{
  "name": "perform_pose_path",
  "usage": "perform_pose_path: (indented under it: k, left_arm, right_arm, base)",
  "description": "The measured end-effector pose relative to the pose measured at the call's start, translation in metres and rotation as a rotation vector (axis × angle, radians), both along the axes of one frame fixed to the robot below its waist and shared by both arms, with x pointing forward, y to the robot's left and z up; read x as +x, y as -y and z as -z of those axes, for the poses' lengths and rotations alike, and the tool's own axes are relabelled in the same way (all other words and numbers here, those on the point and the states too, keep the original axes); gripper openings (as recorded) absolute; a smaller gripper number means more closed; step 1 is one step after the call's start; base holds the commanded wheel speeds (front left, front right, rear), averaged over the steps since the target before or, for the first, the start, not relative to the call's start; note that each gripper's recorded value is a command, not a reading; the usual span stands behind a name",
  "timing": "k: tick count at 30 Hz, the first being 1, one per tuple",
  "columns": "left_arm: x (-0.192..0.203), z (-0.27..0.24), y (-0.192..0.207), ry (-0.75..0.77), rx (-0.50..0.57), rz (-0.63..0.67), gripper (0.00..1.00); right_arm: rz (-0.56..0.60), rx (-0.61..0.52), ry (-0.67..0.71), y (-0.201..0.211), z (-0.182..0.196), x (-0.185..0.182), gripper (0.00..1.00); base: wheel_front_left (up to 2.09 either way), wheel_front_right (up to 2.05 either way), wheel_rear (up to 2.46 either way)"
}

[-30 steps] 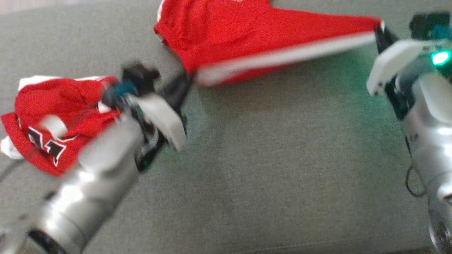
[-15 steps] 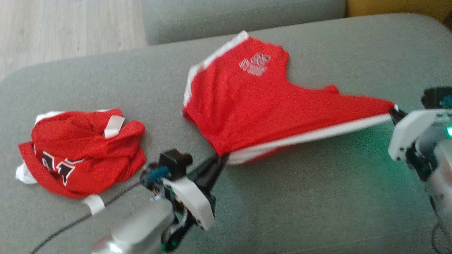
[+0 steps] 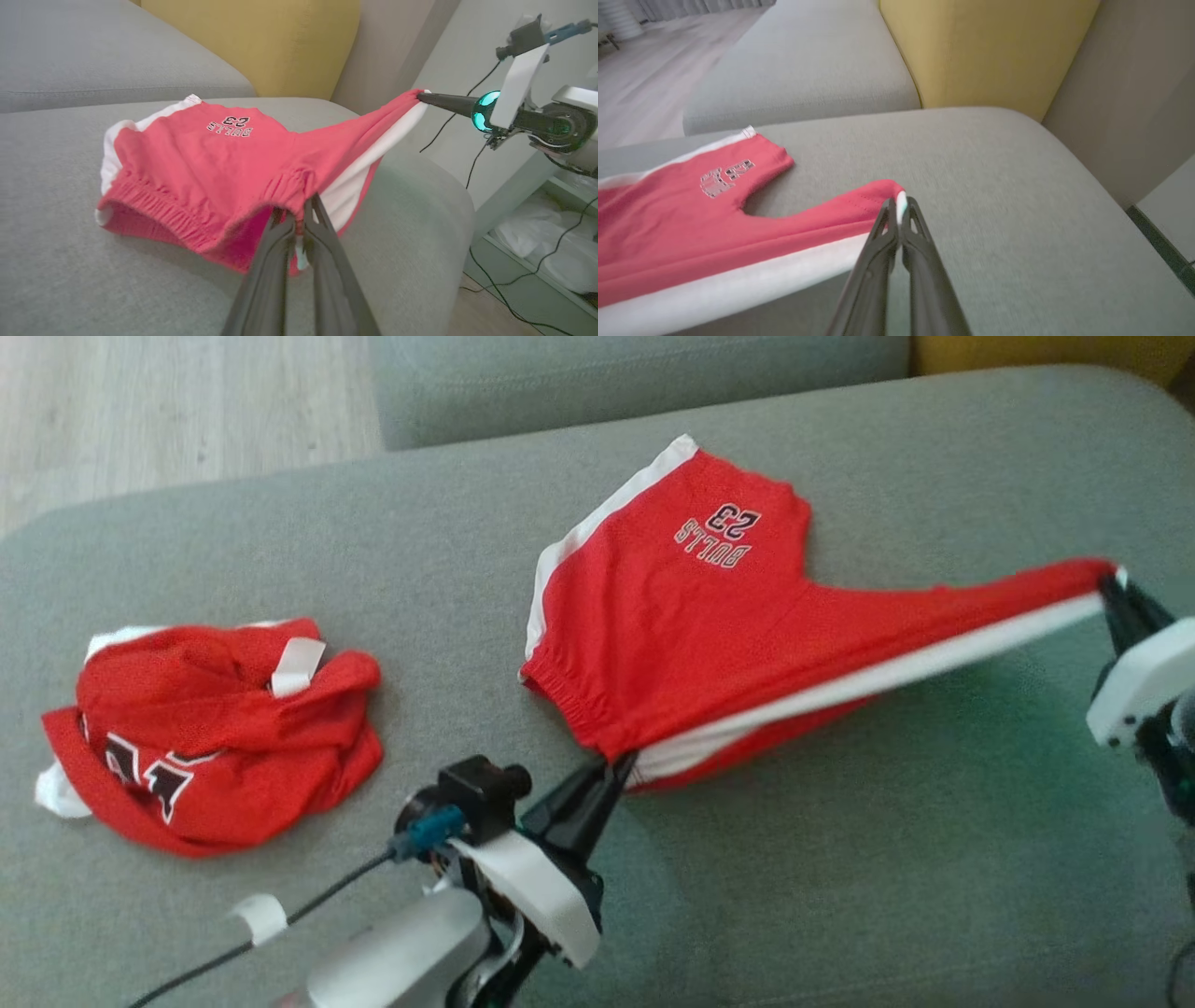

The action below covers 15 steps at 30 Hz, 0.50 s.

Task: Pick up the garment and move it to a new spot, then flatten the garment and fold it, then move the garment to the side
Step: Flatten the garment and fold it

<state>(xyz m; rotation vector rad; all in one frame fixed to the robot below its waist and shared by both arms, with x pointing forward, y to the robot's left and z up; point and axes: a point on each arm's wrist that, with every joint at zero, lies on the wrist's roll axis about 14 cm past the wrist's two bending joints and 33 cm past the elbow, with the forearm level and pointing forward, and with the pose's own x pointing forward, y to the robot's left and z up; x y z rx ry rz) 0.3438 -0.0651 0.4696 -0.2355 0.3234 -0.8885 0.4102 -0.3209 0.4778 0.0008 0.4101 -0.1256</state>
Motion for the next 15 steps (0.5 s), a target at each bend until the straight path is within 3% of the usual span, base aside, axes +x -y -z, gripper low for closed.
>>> perform_pose_path:
  k: [9, 15]
  left_arm:
    - [0.047, -0.006, -0.02, 0.034, -0.015, -0.108, 0.0]
    - [0.089, -0.005, -0.042, 0.077, -0.01, -0.21, 0.0]
  right_arm:
    - [-0.058, -0.013, 0.071, -0.037, -0.014, 0.042, 0.0]
    - [-0.146, -0.048, 0.122, -0.076, -0.03, 0.105, 0.0]
  base:
    - [0.0, 0.0, 0.0]
    - [0.0, 0.0, 0.0]
